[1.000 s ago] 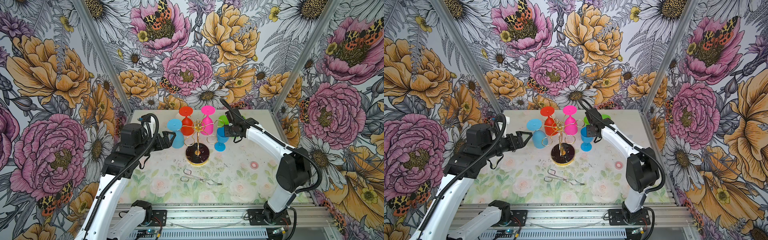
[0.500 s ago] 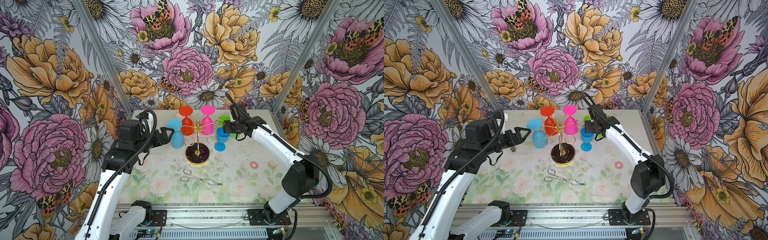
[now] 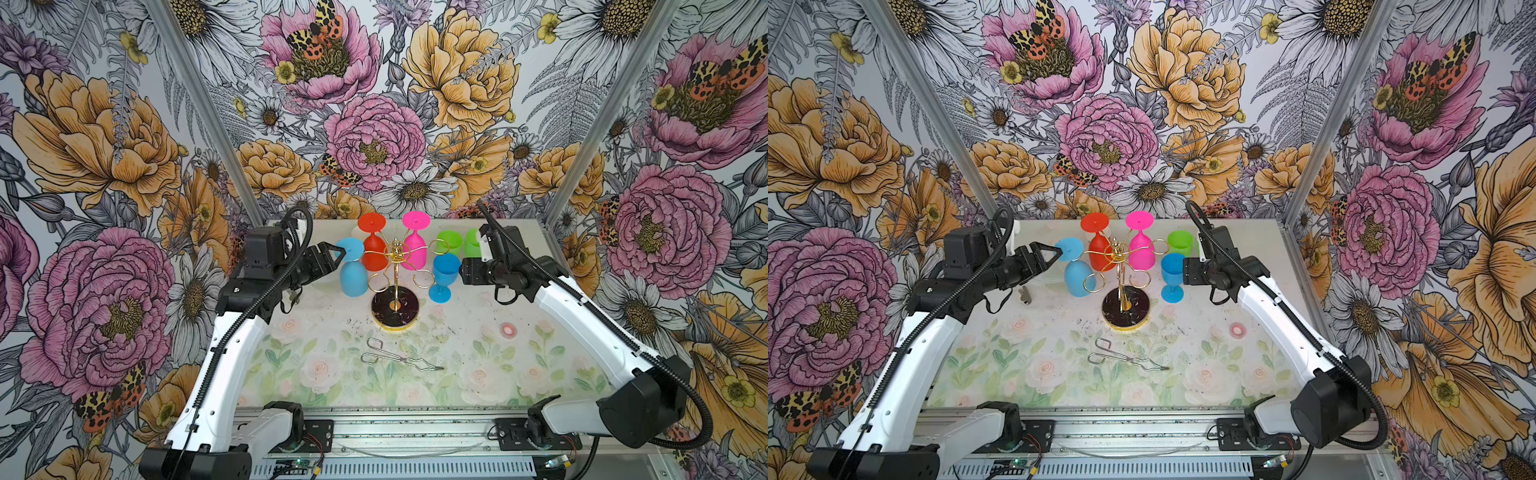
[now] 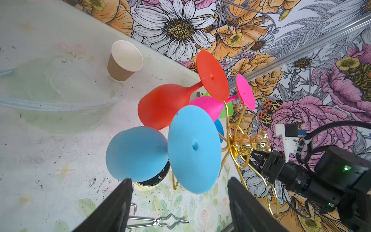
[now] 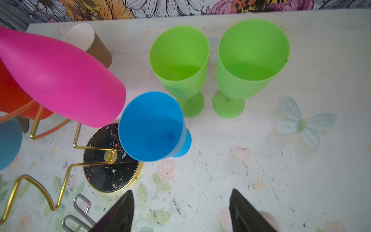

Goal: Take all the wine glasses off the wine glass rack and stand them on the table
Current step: 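Close the left gripper on the foot of the remaining hanging blue glass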

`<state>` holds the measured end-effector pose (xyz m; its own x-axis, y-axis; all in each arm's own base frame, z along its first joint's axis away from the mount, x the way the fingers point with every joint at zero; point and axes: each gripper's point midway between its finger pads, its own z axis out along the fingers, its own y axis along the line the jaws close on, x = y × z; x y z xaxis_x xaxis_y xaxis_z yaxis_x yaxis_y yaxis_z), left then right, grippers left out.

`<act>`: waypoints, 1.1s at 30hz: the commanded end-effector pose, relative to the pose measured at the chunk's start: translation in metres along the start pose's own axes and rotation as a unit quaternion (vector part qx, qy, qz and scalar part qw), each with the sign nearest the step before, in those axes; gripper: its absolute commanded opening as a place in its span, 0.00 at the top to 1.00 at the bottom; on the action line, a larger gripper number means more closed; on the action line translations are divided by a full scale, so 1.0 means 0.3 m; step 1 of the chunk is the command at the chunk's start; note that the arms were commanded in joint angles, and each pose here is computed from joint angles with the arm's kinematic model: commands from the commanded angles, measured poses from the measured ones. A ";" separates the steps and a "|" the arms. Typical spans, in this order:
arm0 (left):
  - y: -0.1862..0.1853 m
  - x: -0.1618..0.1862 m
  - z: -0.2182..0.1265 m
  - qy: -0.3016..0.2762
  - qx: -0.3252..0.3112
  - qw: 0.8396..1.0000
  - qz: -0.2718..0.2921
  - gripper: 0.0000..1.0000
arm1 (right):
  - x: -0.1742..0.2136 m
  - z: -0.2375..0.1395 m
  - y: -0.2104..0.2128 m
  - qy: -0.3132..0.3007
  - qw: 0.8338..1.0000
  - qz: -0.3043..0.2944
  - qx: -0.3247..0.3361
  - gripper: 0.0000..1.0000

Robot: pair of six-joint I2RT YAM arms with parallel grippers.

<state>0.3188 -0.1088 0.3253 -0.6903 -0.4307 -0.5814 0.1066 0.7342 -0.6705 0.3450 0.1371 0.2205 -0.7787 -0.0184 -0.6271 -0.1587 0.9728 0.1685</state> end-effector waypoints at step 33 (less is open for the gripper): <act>-0.036 -0.039 0.062 0.023 0.047 0.998 -0.037 0.78 | 0.023 -0.058 0.018 -0.042 0.999 -0.009 -0.034 0.25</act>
<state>0.3364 -0.1240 0.3175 -0.7532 -0.4468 -0.4828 0.0909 0.6562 -0.7491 0.3267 0.1366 0.2220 -0.7471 -0.0283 -0.6641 -0.2071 0.9593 0.1921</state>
